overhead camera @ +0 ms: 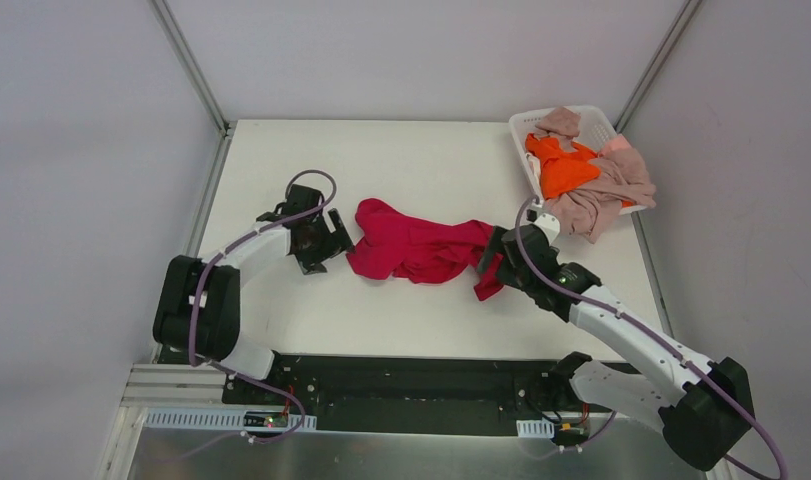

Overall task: Fold and stack the t-shirts
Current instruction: Flatten out the tshirt

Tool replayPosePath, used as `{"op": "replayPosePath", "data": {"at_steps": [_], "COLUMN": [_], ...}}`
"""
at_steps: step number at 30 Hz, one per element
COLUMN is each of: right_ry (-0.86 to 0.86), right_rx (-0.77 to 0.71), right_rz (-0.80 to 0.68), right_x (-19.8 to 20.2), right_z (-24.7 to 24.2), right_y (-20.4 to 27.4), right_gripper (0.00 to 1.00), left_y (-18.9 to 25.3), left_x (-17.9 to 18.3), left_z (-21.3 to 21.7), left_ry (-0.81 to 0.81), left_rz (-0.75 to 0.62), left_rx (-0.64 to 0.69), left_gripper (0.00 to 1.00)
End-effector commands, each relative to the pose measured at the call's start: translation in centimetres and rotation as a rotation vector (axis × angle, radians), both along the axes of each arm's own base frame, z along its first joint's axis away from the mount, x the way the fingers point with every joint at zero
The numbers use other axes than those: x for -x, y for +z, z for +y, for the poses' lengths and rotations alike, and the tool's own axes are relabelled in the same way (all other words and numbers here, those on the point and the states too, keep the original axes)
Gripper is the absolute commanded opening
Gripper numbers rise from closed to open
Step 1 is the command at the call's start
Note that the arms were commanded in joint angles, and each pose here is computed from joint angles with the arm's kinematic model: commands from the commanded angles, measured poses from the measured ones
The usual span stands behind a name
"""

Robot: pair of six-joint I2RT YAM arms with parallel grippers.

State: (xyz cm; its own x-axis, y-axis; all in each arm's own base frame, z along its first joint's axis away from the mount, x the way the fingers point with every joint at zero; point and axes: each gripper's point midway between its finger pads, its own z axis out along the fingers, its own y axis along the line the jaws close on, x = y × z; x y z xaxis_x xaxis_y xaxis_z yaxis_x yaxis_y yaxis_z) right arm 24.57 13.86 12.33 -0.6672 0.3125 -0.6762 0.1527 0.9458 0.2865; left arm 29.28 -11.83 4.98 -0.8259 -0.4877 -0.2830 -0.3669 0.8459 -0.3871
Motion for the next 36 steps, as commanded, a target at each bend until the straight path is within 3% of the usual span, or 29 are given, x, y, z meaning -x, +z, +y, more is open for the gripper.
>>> {"op": "replayPosePath", "data": {"at_steps": [1,4,8,10,12,13,19,27,36], "right_ry": [-0.109,-0.148,-0.188,-0.184,-0.172,-0.167,-0.128,-0.15,-0.097], "right_rx": [-0.064,-0.064,-0.075,-0.089,-0.101,-0.102,-0.065,-0.039,-0.082], "right_rz": [-0.016,-0.009,-0.019,-0.024,-0.033,-0.033,0.021,0.138,0.166], "right_x": [0.7,1.2,1.3,1.3,1.1,1.0,0.8,1.1,3.0], "right_z": [-1.0,-1.8,-2.4,-2.2,-1.9,-1.7,-1.0,-0.3,-0.2], "right_y": [-0.3,-1.5,-1.8,-1.9,-2.1,-2.2,-3.6,-6.2,-5.4], "right_gripper": [0.99,0.99,1.0,1.0,1.0,1.0,0.98,0.85,0.84], "left_y": [0.1,-1.1,-3.0,-4.0,-4.6,-4.7,-2.8,0.9,4.2], "left_x": [-2.2,-2.4,-2.5,-2.5,-2.5,-2.6,-2.8,-1.3,0.7], "left_z": [-3.1,-4.6,-5.1,-4.5,-4.3,-4.1,-3.1,0.5,3.9], "left_ry": [-0.092,-0.117,-0.095,-0.066,-0.047,-0.038,-0.003,0.12,0.196], "left_rz": [-0.023,0.011,0.059,0.078,0.09,0.089,0.006,-0.141,-0.238], "left_rx": [0.058,0.064,0.032,0.002,-0.011,-0.017,-0.043,-0.13,-0.222], "left_gripper": [0.83,0.77,0.55,0.36,0.06,0.0,0.0,0.0,0.0]}}
